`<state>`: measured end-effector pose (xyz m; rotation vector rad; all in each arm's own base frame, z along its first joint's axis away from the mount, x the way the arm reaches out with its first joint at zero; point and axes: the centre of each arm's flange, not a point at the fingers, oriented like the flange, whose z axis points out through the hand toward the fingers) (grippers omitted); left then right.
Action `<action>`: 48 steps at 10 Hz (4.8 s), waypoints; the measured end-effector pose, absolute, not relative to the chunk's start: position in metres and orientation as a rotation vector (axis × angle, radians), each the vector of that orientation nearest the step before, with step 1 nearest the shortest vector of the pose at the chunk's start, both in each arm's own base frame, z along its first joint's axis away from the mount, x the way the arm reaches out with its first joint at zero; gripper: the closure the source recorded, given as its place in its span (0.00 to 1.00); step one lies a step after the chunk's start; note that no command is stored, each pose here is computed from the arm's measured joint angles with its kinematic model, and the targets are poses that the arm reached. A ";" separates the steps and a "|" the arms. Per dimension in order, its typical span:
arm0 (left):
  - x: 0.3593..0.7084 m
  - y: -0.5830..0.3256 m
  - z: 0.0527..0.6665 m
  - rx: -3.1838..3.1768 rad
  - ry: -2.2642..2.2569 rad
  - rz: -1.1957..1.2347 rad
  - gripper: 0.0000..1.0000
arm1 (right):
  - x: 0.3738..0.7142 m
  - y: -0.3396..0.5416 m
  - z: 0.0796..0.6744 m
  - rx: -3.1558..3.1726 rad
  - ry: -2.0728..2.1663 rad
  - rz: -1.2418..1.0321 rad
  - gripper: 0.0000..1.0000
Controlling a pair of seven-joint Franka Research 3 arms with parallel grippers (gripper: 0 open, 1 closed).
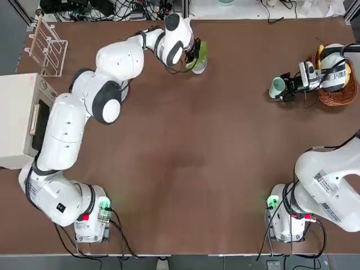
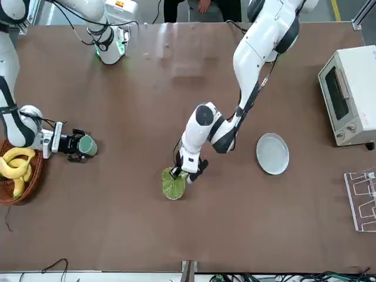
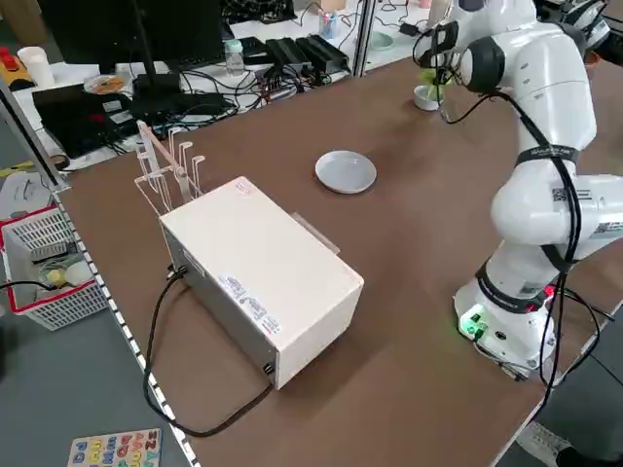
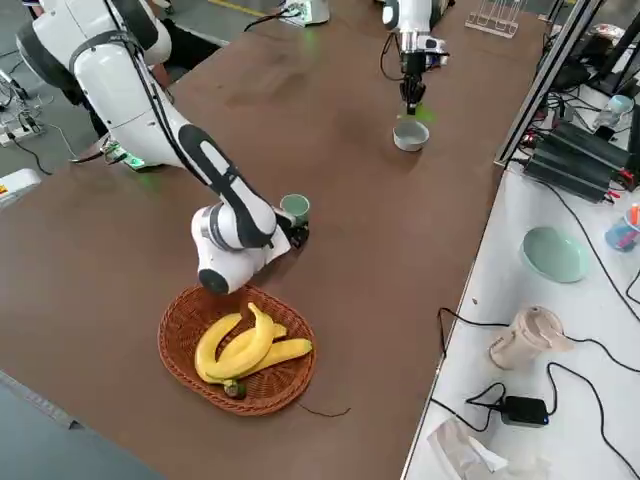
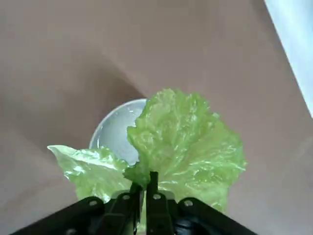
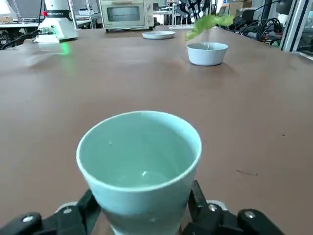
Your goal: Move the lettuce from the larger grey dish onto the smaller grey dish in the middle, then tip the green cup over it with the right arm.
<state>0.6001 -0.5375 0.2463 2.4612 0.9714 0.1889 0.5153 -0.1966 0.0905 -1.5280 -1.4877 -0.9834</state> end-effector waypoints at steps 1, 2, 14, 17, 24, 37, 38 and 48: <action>0.599 -0.538 0.242 2.466 0.971 0.186 0.94 | 0.518 -0.193 0.092 -1.530 -1.479 -0.979 0.31; 0.598 -0.539 0.240 2.469 0.969 0.186 0.94 | 0.521 -0.188 0.094 -1.535 -1.466 -0.970 0.31; 0.611 -0.529 0.244 2.450 0.969 0.248 0.72 | 0.596 -0.139 0.163 -1.758 -1.350 -0.937 0.31; 0.613 -0.528 0.247 2.441 0.969 0.257 0.45 | 0.614 -0.119 0.182 -1.842 -1.382 -0.919 0.31; 0.656 -0.414 0.433 2.623 1.130 0.150 0.00 | 0.654 0.010 0.231 -2.045 -1.313 -0.854 0.31; 0.645 0.001 0.569 3.012 0.214 -0.197 0.00 | 0.641 0.217 0.260 -2.312 -1.010 -0.675 0.31; 0.641 0.006 0.578 3.058 0.123 -0.165 0.00 | 0.638 0.224 0.258 -2.330 -1.015 -0.658 0.31; 0.599 0.041 0.632 3.140 0.086 -0.165 0.00 | 0.618 0.269 0.250 -2.422 -0.753 -0.462 0.31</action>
